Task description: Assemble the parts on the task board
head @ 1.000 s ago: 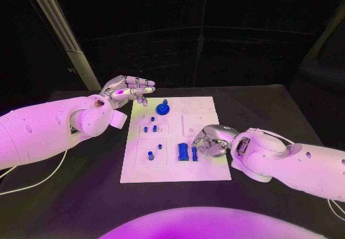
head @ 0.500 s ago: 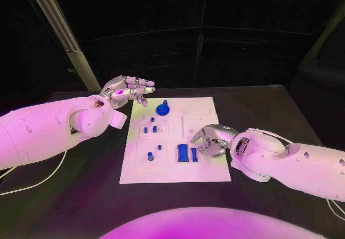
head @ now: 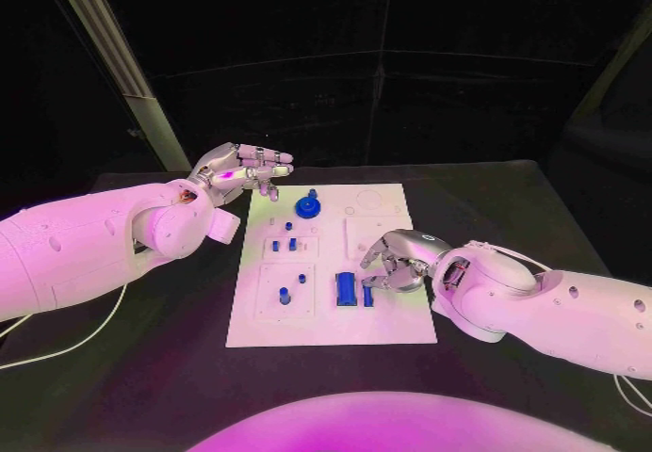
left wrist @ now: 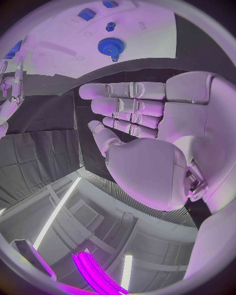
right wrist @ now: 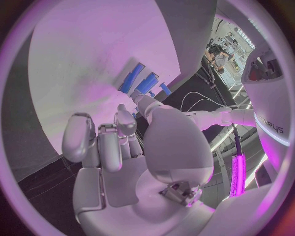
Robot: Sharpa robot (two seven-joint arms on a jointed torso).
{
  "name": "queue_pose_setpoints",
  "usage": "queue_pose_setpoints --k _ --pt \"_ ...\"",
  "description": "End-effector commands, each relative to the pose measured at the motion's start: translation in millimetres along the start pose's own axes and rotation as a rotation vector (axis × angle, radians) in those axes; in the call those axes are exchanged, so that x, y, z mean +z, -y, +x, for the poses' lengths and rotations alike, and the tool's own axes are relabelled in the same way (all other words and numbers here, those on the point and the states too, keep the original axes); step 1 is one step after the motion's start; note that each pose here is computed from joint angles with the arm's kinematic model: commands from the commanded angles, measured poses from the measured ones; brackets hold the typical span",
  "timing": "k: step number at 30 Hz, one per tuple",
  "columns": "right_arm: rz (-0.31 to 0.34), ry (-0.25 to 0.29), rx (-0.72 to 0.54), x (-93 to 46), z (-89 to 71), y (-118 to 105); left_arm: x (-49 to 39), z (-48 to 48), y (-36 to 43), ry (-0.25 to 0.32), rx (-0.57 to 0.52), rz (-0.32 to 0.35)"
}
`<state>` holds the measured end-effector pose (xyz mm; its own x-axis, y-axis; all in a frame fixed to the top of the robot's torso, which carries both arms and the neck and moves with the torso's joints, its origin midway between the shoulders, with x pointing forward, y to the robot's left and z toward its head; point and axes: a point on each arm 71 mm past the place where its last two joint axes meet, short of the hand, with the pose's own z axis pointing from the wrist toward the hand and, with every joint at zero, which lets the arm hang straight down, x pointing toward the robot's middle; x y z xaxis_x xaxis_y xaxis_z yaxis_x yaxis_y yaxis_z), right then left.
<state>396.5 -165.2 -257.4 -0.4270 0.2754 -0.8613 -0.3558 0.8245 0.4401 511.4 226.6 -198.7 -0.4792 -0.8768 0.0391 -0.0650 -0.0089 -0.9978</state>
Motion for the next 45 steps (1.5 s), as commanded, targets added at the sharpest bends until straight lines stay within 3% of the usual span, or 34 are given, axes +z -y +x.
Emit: queue_pose_setpoints --k 1,12,22,31,39,45 --pt "0.017 0.01 -0.001 1.5 -0.5 0.4 0.6 1.3 1.1 -0.011 -0.008 0.004" --pt "0.048 0.014 -0.058 6.4 5.9 2.4 0.7 1.3 1.0 -0.012 -0.008 0.003" --pt "0.035 0.031 -0.081 7.7 8.8 2.7 0.6 1.2 0.9 -0.013 -0.008 0.003" --pt "-0.016 0.1 -0.026 6.5 4.6 -2.7 0.8 1.2 0.9 -0.013 -0.008 0.003" --pt "-0.078 0.161 0.235 -3.1 -6.1 8.7 0.8 1.0 0.7 -0.01 -0.007 0.003" --pt "-0.107 0.177 0.57 2.5 -30.2 32.1 1.4 1.2 1.1 -0.001 -0.007 0.011"
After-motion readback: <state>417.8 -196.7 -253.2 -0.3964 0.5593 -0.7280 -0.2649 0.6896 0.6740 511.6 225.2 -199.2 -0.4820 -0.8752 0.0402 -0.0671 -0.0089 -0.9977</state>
